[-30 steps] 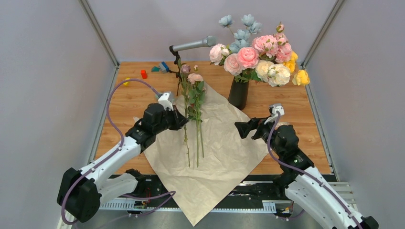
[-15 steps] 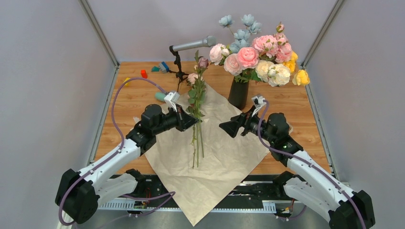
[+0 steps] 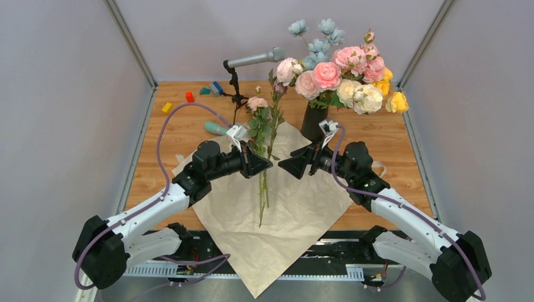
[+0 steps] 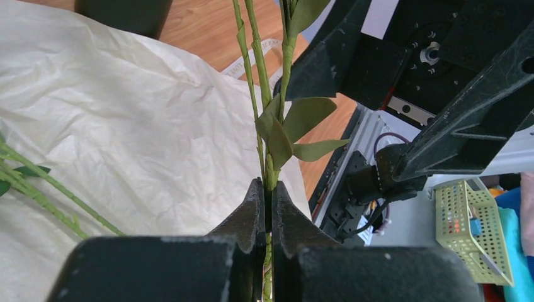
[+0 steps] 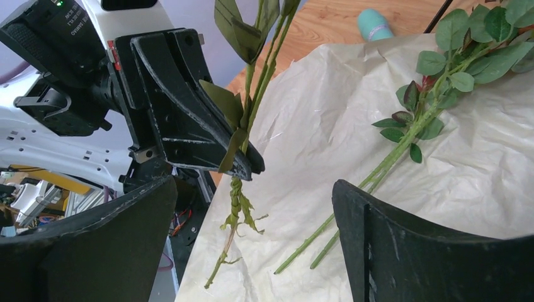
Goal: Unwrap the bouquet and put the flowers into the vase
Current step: Pick up the fake flower from the wrapping paper.
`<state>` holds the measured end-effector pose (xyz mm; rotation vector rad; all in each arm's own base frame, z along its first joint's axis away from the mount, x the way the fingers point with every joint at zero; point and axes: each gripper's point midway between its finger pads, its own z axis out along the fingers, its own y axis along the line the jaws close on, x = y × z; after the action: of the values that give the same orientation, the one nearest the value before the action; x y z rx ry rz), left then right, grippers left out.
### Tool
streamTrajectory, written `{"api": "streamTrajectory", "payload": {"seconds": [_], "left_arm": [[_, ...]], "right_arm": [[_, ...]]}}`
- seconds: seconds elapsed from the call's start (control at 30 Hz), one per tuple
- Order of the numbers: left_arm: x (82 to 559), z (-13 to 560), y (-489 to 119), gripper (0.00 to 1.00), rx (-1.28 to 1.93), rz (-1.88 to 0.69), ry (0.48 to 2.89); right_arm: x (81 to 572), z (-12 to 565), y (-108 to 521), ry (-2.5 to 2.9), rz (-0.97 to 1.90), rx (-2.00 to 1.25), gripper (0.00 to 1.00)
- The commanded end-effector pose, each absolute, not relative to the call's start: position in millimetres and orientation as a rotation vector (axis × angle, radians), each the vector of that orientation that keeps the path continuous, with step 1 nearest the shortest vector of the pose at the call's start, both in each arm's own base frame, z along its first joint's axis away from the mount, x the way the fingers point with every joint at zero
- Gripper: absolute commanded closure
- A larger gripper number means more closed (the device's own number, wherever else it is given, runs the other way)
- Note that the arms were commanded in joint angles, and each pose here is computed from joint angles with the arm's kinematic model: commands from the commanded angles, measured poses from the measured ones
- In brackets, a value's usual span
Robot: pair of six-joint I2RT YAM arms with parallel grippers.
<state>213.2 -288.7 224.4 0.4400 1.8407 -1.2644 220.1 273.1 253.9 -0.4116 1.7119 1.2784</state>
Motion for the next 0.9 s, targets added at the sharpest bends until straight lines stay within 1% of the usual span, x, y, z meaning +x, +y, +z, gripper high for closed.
{"api": "streamTrajectory", "payload": {"seconds": [0.0, 0.37, 0.43, 0.53, 0.7, 0.73, 0.87], "left_arm": [[209, 240, -300, 1.0, 0.465, -1.322, 1.768], [198, 237, -315, 1.0, 0.505, -1.376, 1.77], [197, 237, -317, 1.0, 0.509, -1.379, 1.767], [196, 239, -318, 1.0, 0.517, -1.384, 1.761], [195, 235, -321, 1.0, 0.531, -1.387, 1.774], [195, 236, -322, 1.0, 0.536, -1.389, 1.772], [193, 236, -323, 1.0, 0.552, -1.387, 1.772]], "right_arm": [[219, 290, 285, 1.596, 1.33, -0.459, 0.07], [224, 283, 298, 1.609, 1.39, -0.467, 0.16], [224, 283, 300, 1.61, 1.398, -0.469, 0.19], [224, 281, 302, 1.617, 1.41, -0.469, 0.26], [224, 280, 306, 1.613, 1.422, -0.484, 0.4], [225, 279, 306, 1.615, 1.42, -0.485, 0.46], [227, 278, 308, 1.62, 1.419, -0.487, 0.6]]}}
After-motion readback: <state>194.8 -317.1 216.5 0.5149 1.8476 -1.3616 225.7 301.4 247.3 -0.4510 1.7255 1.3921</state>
